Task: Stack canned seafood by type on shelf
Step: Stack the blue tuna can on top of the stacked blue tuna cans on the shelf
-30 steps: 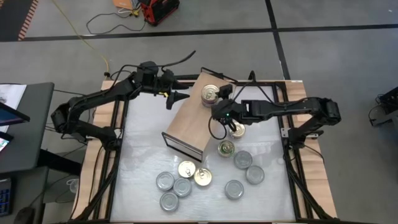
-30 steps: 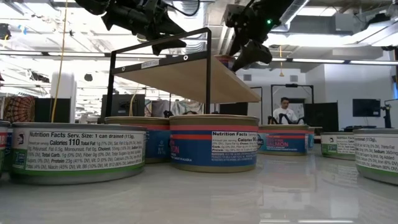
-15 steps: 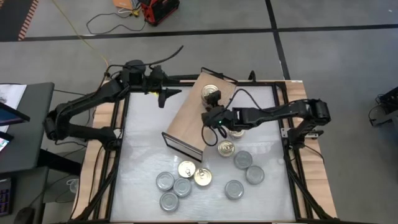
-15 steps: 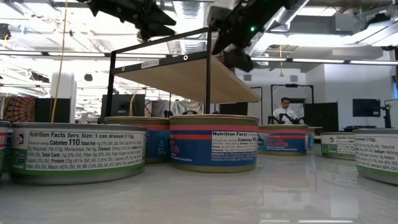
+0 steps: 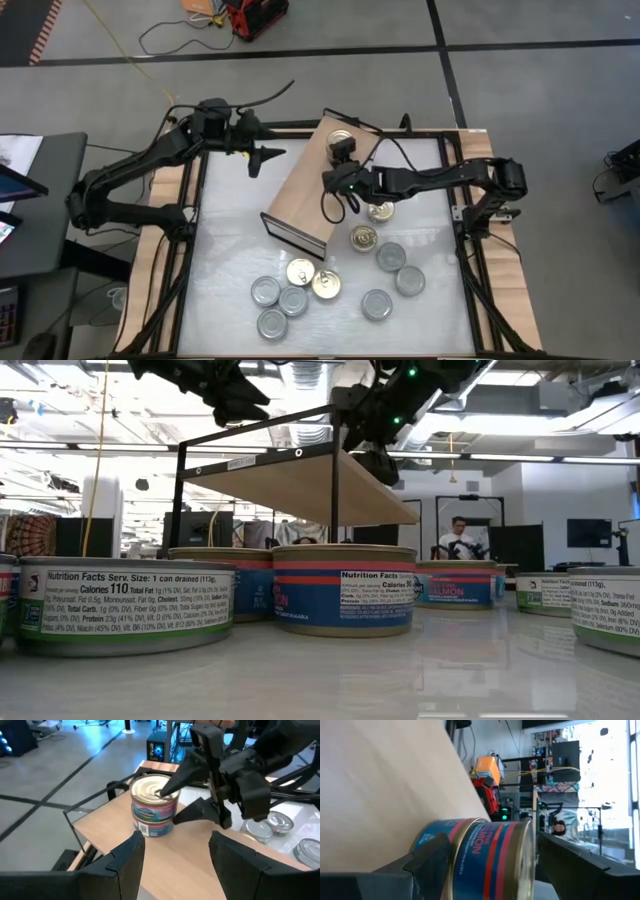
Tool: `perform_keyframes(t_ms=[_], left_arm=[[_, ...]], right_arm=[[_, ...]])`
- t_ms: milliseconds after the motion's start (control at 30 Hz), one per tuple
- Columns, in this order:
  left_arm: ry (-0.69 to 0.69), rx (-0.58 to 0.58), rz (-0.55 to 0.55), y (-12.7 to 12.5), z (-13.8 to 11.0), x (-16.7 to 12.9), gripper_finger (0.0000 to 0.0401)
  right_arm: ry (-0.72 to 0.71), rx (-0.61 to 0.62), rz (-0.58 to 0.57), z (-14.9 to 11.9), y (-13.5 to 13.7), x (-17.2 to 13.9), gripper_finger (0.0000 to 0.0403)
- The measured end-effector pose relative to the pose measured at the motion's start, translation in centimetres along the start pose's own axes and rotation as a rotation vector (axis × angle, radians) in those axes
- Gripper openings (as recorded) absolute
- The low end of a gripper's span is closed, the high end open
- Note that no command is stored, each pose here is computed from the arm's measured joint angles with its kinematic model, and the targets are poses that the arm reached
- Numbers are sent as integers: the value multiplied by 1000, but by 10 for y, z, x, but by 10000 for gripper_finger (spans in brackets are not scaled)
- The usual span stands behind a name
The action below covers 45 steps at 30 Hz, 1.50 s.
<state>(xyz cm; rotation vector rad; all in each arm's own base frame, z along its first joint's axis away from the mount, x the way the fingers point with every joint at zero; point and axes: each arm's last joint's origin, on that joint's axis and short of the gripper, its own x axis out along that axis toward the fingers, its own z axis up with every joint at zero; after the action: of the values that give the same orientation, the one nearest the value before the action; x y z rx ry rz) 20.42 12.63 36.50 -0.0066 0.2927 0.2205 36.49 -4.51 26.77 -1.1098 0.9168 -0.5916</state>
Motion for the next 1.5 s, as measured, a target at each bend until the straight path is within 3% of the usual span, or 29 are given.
perform_keyframes(t_ms=[267,467,667,1000,1133,1267,1500], left_arm=[[-22,5,0,0,2,0,210],[-2,94,12,-16,3,0,210],[-52,260,-106,-57,6,-6,210],[-84,446,-172,-130,-28,-22,210],[-31,398,-223,-150,-51,-25,210],[20,321,-271,-164,-72,-24,210],[-68,199,-333,-180,-99,-20,210]], right_arm=[[-53,-10,-67,8,-12,-9,329],[-159,152,-104,11,-41,-53,329],[-211,448,99,-11,-45,-104,329],[-73,719,420,-55,-24,-165,329],[35,787,558,-65,-17,-166,329],[102,770,631,-61,-8,-156,328],[235,736,765,-74,6,-106,307]])
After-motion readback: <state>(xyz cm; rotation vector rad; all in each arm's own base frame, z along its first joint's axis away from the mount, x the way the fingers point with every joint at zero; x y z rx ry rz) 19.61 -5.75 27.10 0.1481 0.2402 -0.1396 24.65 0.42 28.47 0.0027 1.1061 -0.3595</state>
